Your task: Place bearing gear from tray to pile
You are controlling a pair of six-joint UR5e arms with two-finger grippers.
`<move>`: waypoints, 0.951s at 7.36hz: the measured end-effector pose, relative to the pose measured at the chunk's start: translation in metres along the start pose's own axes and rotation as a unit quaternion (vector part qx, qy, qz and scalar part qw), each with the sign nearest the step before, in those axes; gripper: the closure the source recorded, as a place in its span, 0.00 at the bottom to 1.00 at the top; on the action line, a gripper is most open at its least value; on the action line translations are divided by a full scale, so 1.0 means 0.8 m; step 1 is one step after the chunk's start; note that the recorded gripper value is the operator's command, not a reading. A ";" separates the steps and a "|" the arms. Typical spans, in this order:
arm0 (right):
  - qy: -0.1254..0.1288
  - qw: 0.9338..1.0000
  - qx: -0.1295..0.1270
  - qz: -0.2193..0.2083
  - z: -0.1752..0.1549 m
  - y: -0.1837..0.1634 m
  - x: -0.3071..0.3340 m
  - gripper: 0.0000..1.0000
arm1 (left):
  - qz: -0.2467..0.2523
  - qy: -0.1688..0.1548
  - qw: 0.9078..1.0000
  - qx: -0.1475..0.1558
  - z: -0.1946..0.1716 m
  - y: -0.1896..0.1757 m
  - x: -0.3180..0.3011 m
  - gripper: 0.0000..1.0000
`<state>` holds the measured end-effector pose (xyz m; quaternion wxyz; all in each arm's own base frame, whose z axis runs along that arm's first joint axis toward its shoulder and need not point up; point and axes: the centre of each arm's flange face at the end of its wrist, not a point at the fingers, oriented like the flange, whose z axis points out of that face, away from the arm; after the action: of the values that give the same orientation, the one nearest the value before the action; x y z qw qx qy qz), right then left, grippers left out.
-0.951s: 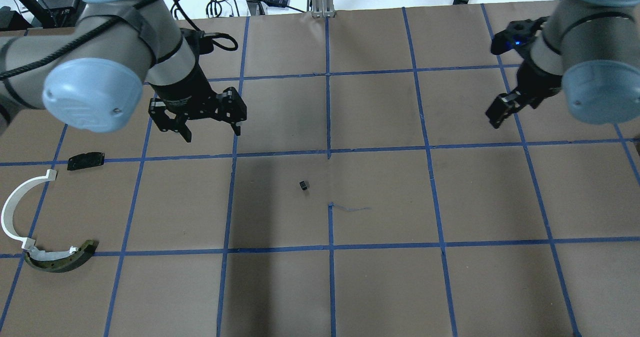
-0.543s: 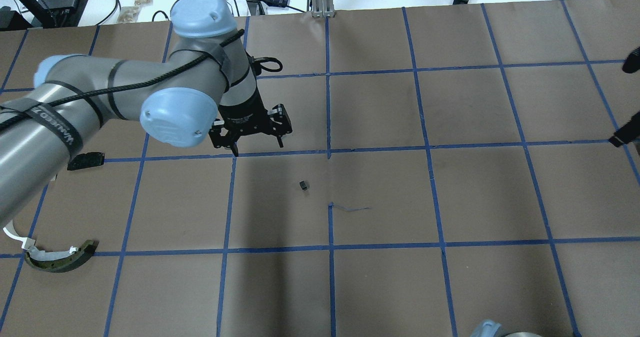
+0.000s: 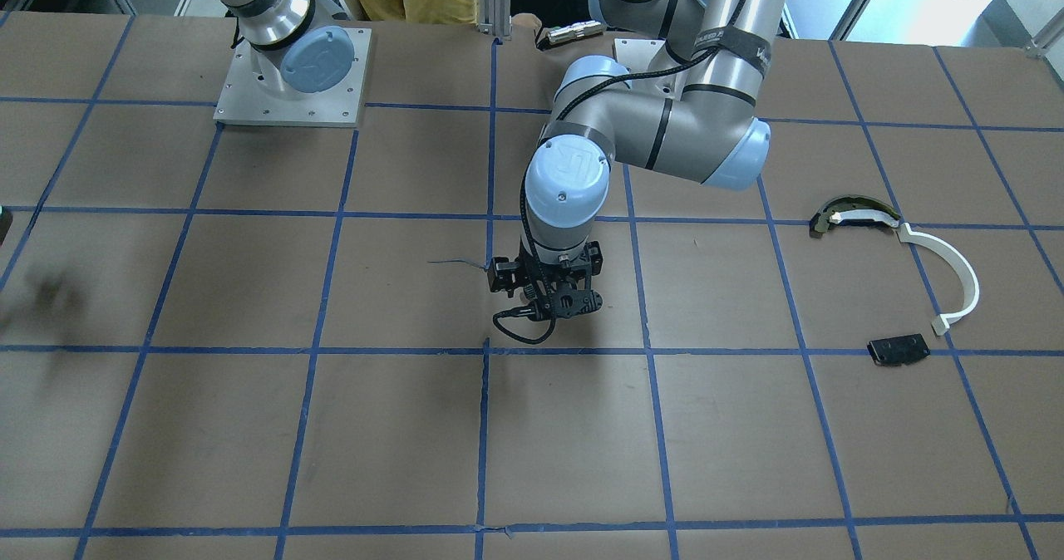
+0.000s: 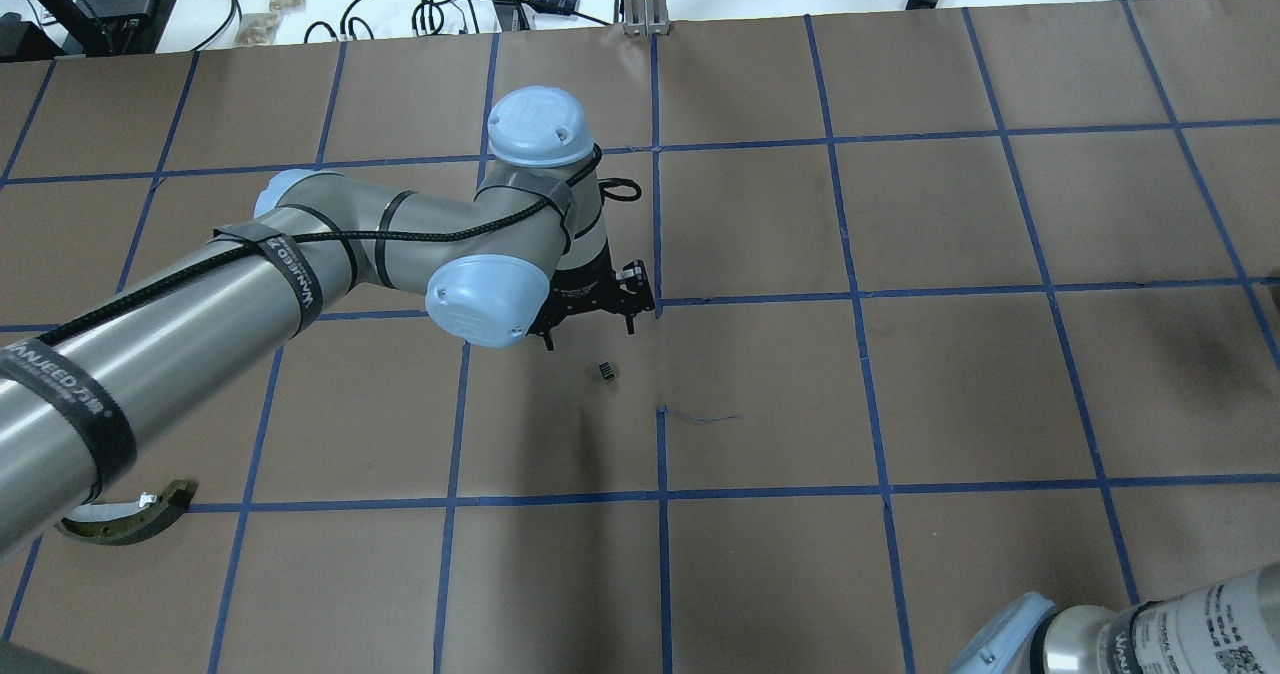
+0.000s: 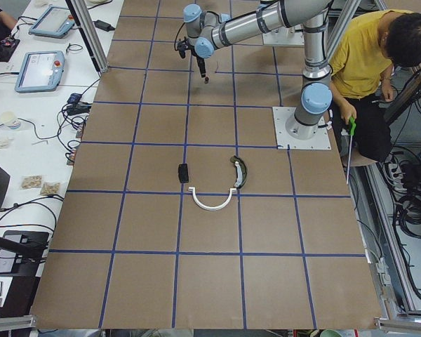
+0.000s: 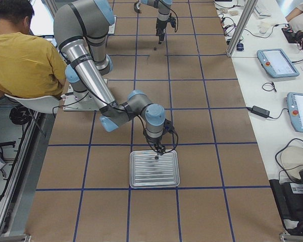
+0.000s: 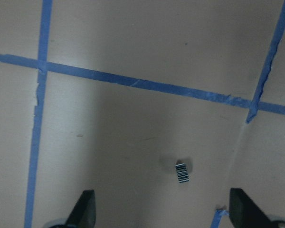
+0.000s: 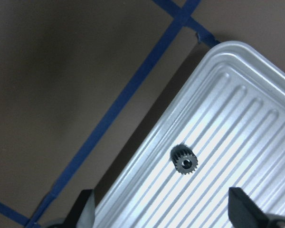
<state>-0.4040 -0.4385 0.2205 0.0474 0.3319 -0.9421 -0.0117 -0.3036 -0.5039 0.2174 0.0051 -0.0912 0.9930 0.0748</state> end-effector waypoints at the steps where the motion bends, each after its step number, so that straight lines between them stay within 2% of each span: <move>1: 0.006 1.000 -0.001 -0.026 0.020 0.008 0.008 0.00 | 0.003 -0.005 1.000 -0.011 0.018 0.001 0.008 0.07; 2: 0.008 0.999 0.004 -0.040 0.031 0.011 0.013 0.00 | 0.005 -0.010 1.000 -0.019 0.034 0.000 0.012 0.10; 4: 0.010 0.998 0.032 -0.050 0.038 0.005 0.018 0.00 | 0.006 -0.017 0.999 -0.029 0.056 -0.004 0.015 0.31; 5: 0.008 0.998 0.040 -0.052 0.045 0.004 0.020 0.00 | 0.008 -0.018 0.999 -0.032 0.061 -0.004 0.015 0.53; 6: 0.002 0.998 0.043 -0.052 0.055 0.003 0.020 0.00 | 0.010 -0.018 0.999 -0.034 0.061 -0.004 0.016 0.98; 7: -0.001 0.998 0.042 -0.052 0.061 0.003 0.021 0.00 | 0.011 -0.018 0.999 -0.034 0.061 -0.004 0.016 1.00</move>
<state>-0.4233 -0.4474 0.1738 0.0324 0.3822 -0.9232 0.0249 -0.3156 -0.5022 0.1685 0.0194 -0.0795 0.9906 0.1099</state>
